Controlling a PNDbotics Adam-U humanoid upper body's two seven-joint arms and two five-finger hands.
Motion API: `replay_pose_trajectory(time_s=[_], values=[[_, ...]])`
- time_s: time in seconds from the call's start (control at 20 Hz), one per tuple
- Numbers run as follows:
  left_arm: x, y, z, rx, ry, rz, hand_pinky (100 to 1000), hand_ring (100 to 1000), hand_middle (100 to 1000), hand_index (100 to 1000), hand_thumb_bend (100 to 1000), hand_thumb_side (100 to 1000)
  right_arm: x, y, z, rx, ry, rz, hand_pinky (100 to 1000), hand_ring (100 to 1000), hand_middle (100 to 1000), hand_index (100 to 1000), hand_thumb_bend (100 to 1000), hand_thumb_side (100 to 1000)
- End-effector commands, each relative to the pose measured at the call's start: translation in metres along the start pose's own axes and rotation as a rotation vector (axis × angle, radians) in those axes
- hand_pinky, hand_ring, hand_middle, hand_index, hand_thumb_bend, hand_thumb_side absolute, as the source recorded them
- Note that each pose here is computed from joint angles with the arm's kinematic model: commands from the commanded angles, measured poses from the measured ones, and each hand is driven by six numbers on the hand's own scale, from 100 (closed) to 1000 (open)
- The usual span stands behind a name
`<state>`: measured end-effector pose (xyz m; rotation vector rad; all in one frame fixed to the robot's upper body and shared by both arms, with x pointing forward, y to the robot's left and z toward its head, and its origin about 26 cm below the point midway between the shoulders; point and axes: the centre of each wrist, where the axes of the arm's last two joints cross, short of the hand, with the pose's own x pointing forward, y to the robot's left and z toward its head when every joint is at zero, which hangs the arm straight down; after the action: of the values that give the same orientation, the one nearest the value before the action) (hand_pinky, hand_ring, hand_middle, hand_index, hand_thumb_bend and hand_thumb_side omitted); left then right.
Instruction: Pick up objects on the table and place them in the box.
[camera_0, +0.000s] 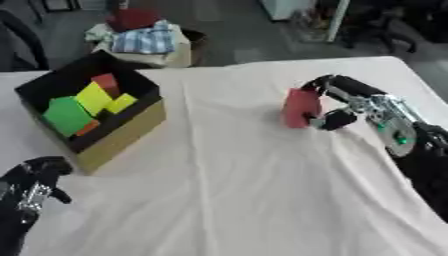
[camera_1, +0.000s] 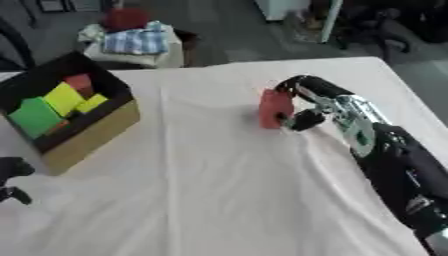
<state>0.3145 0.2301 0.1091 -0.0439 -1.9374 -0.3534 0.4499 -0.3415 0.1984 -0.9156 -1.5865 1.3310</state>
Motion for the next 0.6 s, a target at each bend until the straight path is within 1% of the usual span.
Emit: replay_pose_trajectory(time_s=[0.05, 0.2, 0.35, 0.5, 0.6], values=[[0.006, 0.003, -0.001, -0.003, -0.022, -0.014, 436, 723, 618, 709, 402, 627, 0.029, -0.032, -0.015, -0.087, -0.108, 0.002, 761, 744, 545, 704, 100, 222], [0.005, 0.003, -0.001, -0.009, -0.020, -0.012, 436, 723, 618, 709, 402, 627, 0.063, -0.046, -0.035, -0.115, -0.206, -0.004, 761, 740, 543, 704, 100, 223], [0.005, 0.001, -0.001, -0.015, -0.018, -0.009, 436, 724, 618, 709, 401, 626, 0.097, -0.053, -0.056, -0.128, -0.292, -0.014, 761, 736, 544, 705, 100, 221], [0.004, -0.001, -0.001, -0.027, -0.018, -0.005, 435, 724, 618, 709, 401, 627, 0.126, -0.052, -0.077, -0.114, -0.345, -0.010, 762, 737, 549, 712, 100, 222], [0.004, -0.002, -0.002, -0.039, -0.019, -0.003, 435, 724, 618, 709, 401, 627, 0.141, -0.048, -0.089, -0.106, -0.358, -0.013, 763, 737, 550, 714, 100, 223]])
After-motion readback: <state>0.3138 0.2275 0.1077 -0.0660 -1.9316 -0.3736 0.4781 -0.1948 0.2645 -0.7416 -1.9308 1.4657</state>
